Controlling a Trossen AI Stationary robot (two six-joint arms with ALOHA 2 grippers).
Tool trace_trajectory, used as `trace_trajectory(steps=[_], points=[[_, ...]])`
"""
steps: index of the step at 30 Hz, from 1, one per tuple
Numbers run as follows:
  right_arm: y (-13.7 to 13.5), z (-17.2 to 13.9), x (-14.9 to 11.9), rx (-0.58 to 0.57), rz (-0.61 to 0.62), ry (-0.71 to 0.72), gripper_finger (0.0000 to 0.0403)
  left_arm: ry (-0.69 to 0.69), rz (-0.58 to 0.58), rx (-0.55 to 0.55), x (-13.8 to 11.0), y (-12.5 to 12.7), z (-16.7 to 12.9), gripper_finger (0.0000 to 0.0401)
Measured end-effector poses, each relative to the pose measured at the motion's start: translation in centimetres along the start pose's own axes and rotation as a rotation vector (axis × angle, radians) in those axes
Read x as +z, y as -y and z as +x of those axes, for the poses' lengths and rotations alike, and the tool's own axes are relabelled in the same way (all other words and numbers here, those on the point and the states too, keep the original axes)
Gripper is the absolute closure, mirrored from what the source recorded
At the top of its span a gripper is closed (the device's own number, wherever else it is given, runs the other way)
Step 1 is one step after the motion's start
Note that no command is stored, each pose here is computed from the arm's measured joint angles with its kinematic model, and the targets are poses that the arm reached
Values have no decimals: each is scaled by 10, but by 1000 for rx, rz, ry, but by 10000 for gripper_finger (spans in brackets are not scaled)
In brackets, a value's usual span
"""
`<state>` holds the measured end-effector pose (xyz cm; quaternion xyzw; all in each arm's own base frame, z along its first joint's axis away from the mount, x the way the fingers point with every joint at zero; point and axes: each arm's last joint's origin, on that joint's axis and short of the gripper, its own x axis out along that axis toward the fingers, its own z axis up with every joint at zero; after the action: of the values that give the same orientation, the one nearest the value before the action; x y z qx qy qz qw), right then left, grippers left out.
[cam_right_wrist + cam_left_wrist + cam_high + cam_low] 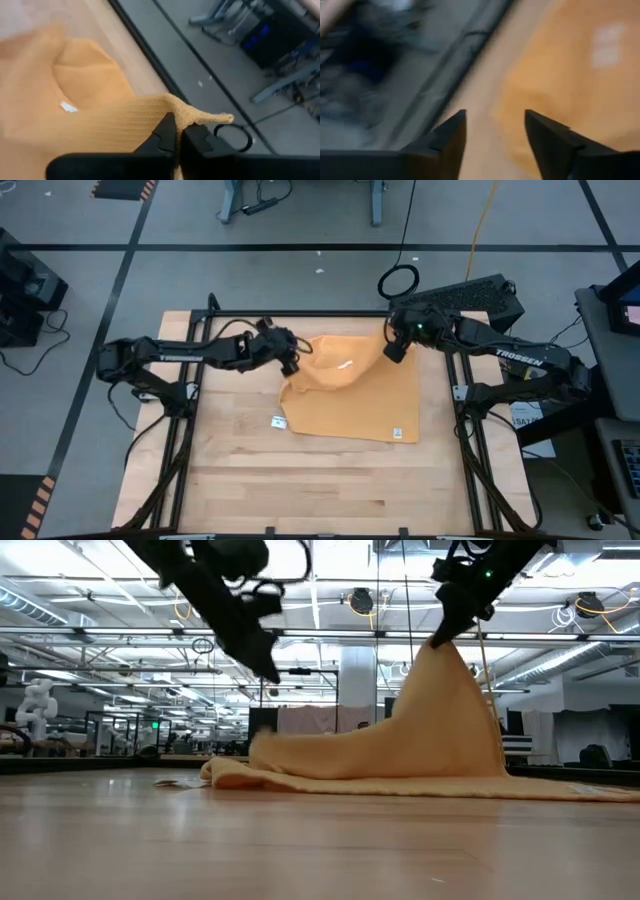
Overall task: Roll towel
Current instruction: Fold the yellow towel in
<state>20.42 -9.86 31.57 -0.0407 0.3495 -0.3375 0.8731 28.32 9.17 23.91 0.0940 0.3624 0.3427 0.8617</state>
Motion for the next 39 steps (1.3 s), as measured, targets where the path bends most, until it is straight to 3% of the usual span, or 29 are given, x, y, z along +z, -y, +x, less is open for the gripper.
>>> trace_trajectory(steps=[3, 8, 12, 16, 22, 35, 39], points=[[4, 1, 6, -24, -28, 54, 403, -58, -62, 36, -6, -12, 9, 158], [14, 2, 9, -68, -33, 91, 403, -214, -235, -267, -20, 1, 4, 147], [23, 2, 9, -117, -24, 92, 403, -301, -246, -358, -41, 35, -10, 147], [27, 3, 7, -148, -18, 68, 403, -398, -238, -304, -72, 63, -30, 147], [27, 4, 6, -144, -18, 58, 403, -319, -274, -207, -92, 93, -53, 148], [27, 4, 5, -140, 32, 58, 403, -257, -468, -280, -120, 108, -43, 150], [26, 4, 5, -124, 32, 62, 403, -228, -497, -294, -118, 111, -38, 179]])
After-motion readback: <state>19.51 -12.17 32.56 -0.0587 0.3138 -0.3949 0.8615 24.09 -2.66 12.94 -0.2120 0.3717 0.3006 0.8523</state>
